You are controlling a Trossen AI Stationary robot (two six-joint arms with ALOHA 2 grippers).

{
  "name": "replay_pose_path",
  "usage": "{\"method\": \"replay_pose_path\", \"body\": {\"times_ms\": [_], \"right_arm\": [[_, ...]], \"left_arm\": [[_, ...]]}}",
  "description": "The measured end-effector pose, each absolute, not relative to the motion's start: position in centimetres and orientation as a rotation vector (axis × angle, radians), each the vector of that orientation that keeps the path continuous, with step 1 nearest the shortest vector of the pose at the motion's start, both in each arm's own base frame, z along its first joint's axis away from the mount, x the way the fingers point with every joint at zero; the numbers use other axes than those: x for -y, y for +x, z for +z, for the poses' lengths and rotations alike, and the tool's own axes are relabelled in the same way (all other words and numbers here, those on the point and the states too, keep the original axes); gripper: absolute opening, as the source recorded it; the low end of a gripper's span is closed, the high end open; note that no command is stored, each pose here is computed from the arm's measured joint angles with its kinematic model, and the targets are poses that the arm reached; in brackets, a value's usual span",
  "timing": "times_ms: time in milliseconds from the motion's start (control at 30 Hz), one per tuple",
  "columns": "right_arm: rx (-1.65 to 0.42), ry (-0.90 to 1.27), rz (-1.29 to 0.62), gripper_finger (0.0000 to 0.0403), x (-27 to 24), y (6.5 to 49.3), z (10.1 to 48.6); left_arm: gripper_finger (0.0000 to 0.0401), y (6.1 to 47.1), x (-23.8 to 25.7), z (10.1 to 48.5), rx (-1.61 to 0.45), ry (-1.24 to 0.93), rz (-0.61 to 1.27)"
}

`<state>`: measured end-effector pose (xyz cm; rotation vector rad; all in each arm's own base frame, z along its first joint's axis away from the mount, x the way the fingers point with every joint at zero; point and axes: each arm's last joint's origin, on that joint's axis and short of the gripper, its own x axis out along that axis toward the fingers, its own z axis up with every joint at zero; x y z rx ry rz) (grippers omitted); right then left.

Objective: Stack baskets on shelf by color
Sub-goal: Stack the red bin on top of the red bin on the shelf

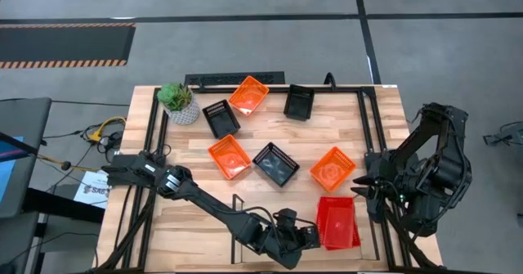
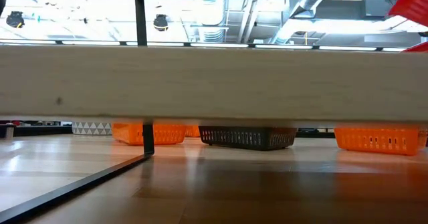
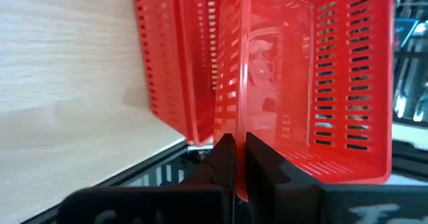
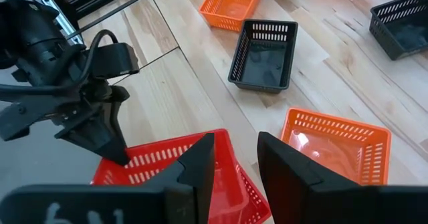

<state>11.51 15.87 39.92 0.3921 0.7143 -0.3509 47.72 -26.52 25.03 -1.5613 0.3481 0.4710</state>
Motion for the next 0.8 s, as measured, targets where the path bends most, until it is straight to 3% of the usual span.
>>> {"method": "replay_pose_path", "body": {"times_ms": [333,800], "right_arm": [[-0.716,0.385,-0.348,0.0136,-15.9,11.5,39.9],[-0.718,0.386,-0.348,0.0136,-15.9,11.5,39.9]], "left_arm": [[0.0026,48.0,26.0,24.8,-0.379,-1.560,0.470],[0.0093,48.7,25.1,25.1,-0.382,-1.537,0.432]]}}
